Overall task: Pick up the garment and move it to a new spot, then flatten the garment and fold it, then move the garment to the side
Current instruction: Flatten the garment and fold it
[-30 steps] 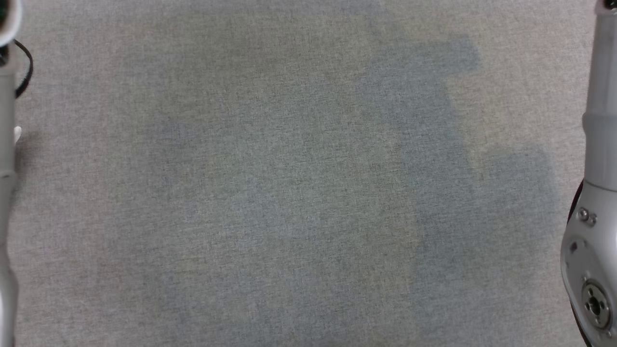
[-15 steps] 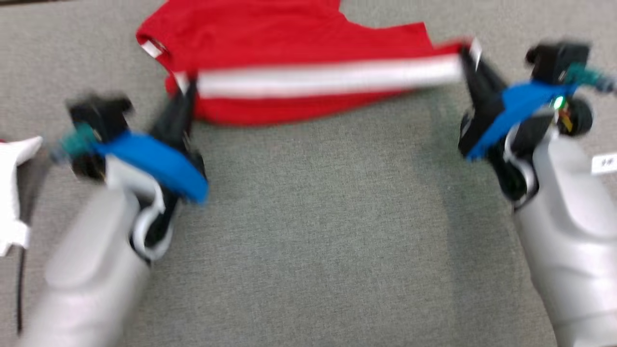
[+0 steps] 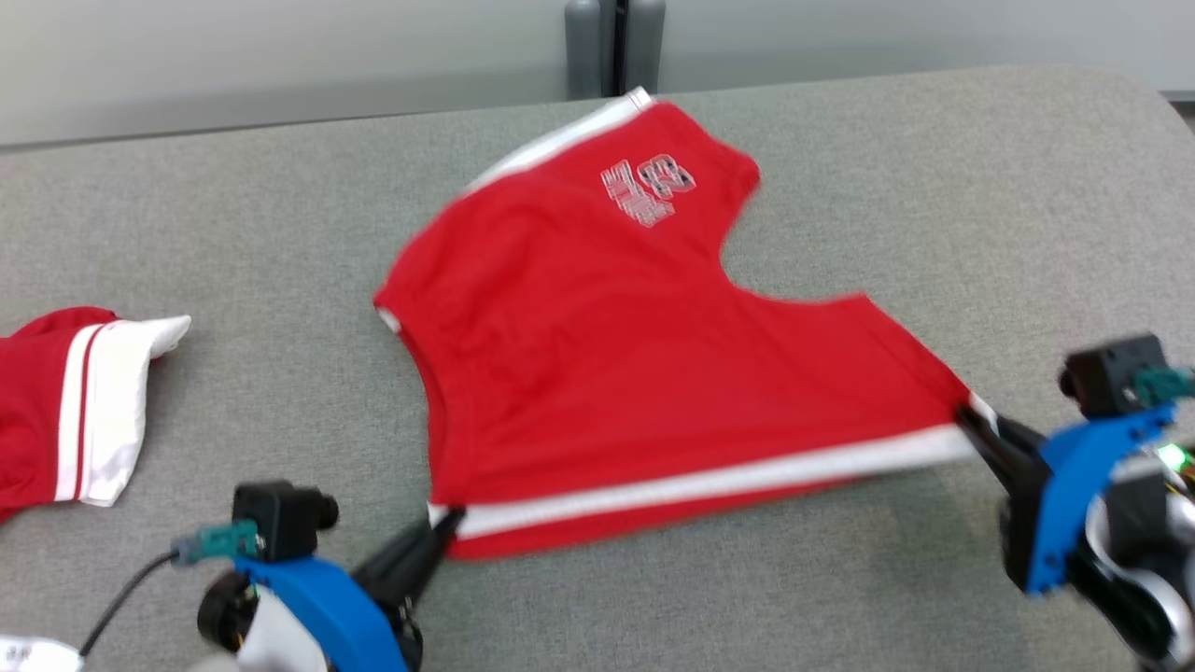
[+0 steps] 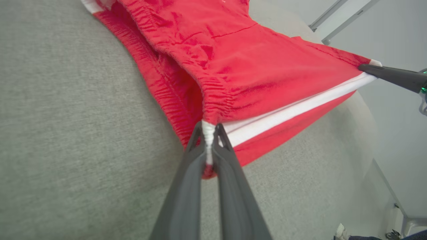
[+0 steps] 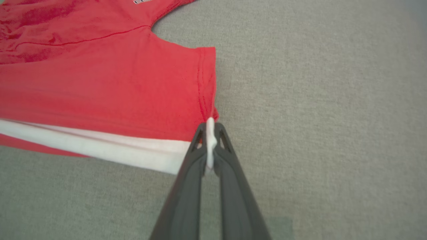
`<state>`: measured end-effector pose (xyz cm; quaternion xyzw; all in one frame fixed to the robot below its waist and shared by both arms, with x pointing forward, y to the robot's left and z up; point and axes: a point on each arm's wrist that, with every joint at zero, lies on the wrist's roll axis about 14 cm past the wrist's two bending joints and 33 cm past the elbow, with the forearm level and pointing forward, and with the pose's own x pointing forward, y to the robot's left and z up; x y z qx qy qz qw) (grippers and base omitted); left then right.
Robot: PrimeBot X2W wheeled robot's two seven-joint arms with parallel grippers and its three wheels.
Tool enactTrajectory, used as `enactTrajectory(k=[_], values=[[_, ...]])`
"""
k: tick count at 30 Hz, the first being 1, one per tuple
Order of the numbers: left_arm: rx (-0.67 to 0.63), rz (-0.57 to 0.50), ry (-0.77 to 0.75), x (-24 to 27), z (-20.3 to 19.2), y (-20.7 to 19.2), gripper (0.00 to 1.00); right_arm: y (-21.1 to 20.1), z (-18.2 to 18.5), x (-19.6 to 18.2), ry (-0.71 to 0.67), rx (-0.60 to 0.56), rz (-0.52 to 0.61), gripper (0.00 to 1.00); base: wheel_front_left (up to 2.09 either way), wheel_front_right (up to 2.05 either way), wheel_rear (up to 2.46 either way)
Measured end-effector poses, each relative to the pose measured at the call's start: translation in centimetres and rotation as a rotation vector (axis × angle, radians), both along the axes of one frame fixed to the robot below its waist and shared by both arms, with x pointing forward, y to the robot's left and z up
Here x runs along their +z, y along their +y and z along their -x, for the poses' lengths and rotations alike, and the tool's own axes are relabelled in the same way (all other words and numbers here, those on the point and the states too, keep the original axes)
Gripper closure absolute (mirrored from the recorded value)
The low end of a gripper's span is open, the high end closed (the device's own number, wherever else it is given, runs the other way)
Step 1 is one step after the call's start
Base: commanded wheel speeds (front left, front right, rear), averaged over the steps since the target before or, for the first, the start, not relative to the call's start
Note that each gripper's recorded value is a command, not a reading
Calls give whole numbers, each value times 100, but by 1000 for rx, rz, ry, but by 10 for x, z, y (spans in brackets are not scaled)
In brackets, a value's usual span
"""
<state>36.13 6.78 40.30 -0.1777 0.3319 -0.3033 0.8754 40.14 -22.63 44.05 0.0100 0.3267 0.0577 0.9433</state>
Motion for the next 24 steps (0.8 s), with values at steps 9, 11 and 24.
enactTrajectory(k=[9,11,24], values=[[-48,83,128,39,59,-17,100,-17,66,40,96,-71,85,100,0,0,0],[-36,118,124,47,56,-20,100,-16,62,46,85,-67,100,100,0,0,0],[152,217,59,48,-36,-8,100,42,-83,61,-57,127,52,100,0,0,0]])
